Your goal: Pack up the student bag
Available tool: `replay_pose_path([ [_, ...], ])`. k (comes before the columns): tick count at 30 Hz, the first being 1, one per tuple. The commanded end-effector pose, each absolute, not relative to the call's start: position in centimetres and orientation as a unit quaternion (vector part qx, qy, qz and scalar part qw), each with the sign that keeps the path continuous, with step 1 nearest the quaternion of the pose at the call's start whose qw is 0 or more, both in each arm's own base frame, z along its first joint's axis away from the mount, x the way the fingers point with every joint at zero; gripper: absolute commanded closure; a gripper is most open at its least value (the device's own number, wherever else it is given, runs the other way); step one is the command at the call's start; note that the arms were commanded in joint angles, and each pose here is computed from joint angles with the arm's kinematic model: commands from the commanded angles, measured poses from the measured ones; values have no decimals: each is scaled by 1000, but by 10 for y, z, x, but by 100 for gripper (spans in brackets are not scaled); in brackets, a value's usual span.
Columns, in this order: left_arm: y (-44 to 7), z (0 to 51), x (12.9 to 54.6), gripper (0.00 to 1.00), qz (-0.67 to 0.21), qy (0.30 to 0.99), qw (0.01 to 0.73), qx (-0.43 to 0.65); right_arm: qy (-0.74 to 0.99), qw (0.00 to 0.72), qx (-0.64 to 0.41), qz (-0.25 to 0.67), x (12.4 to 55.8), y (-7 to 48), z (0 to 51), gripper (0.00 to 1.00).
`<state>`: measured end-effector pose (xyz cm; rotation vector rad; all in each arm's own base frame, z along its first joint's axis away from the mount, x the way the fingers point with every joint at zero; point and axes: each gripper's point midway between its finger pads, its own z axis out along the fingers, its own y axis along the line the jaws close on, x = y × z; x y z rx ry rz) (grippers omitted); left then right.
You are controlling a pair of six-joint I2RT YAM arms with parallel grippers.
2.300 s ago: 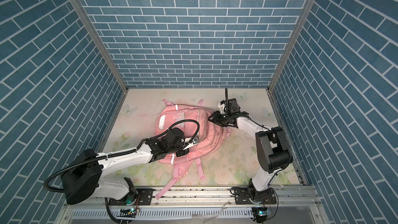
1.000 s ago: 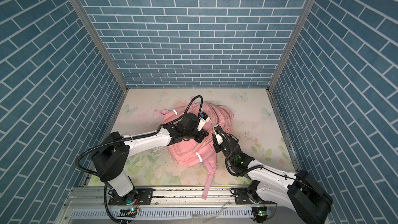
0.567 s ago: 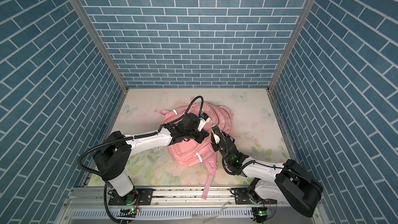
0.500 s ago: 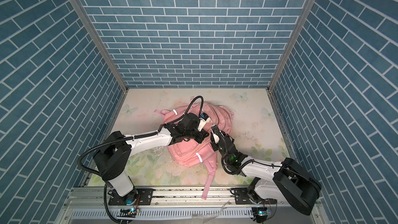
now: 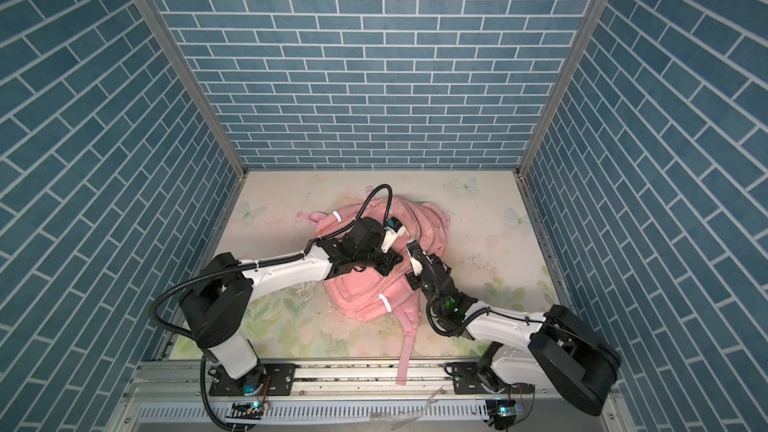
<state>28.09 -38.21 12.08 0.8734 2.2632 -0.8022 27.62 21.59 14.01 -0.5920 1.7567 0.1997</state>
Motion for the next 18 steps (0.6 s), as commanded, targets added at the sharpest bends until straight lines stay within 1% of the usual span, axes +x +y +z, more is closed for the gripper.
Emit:
replay_pose_path([
  [1,-368,126,272,100,-275,849,284,350,753,585,-270,134,268,215,141,100],
  [6,-352,122,268,100,-238,852,283,370,743,571,-298,183,261,216,147,100],
  [11,-341,118,263,100,-216,852,277,388,745,549,-315,210,259,219,147,100],
  [15,-329,115,259,100,-192,852,274,403,757,536,-311,208,264,213,140,100],
  [18,-319,116,258,100,-171,849,280,414,770,528,-310,181,271,206,135,100],
])
